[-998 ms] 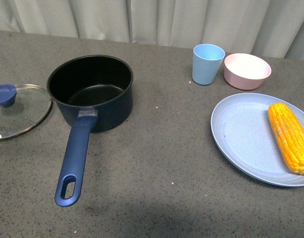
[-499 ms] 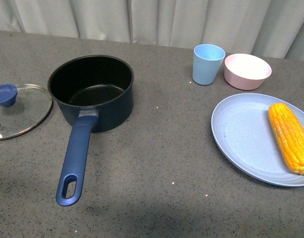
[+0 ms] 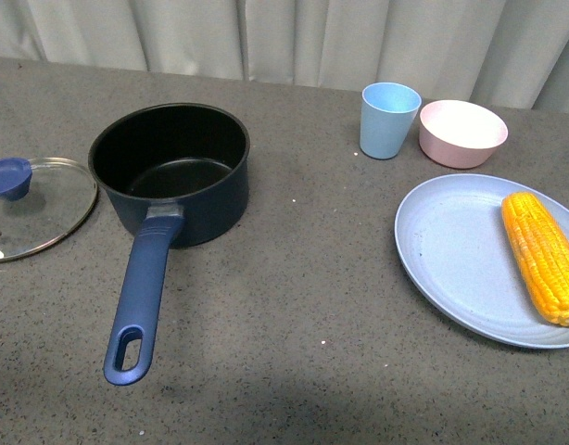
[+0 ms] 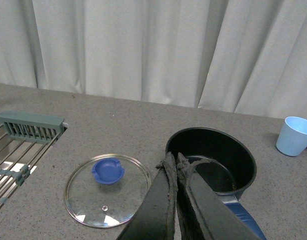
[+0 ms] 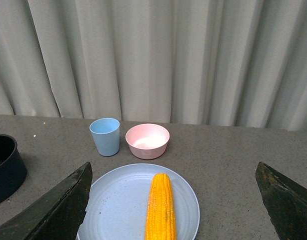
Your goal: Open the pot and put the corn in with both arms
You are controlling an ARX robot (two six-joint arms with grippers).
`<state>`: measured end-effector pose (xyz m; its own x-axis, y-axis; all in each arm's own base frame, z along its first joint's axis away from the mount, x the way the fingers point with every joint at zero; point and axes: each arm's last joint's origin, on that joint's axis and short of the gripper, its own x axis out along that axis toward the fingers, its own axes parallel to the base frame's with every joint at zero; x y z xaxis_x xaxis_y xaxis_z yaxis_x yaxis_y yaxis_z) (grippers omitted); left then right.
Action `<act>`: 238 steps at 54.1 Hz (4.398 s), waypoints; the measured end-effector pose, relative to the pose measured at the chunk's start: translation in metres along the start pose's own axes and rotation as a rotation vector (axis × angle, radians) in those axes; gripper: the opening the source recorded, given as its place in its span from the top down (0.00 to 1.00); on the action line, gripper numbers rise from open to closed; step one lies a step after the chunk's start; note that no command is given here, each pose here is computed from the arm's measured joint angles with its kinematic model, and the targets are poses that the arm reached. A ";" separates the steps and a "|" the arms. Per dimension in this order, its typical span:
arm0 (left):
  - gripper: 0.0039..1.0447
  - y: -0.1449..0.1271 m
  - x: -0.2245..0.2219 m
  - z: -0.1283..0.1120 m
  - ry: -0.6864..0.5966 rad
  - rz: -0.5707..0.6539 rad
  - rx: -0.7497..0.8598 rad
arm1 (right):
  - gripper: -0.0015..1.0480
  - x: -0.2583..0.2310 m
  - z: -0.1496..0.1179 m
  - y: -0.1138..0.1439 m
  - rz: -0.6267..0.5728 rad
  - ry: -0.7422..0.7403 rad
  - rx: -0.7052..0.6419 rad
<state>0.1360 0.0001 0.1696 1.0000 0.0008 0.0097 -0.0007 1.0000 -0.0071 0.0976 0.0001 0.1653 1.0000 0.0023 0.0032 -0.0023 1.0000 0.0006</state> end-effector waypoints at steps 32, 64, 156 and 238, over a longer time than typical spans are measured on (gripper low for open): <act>0.96 0.000 -0.020 0.004 -0.014 0.000 0.000 | 0.09 0.000 0.000 0.000 0.000 0.000 0.000; 0.96 0.000 -0.039 0.001 -0.006 0.000 0.000 | 0.09 0.000 0.000 0.000 0.000 0.000 0.000; 0.06 0.000 -0.039 0.001 -0.008 0.000 0.002 | 0.58 0.236 -0.119 0.026 -0.101 0.997 -0.002; 0.06 0.000 -0.039 0.001 -0.008 0.000 0.002 | 0.67 0.319 -0.047 0.304 0.636 0.987 0.479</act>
<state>0.0967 0.0000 0.1701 0.9998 0.0004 0.0177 -0.0003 1.0000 -0.0048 0.4159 0.3051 0.1195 0.3984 0.6862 -0.6086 -0.2758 0.7225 0.6340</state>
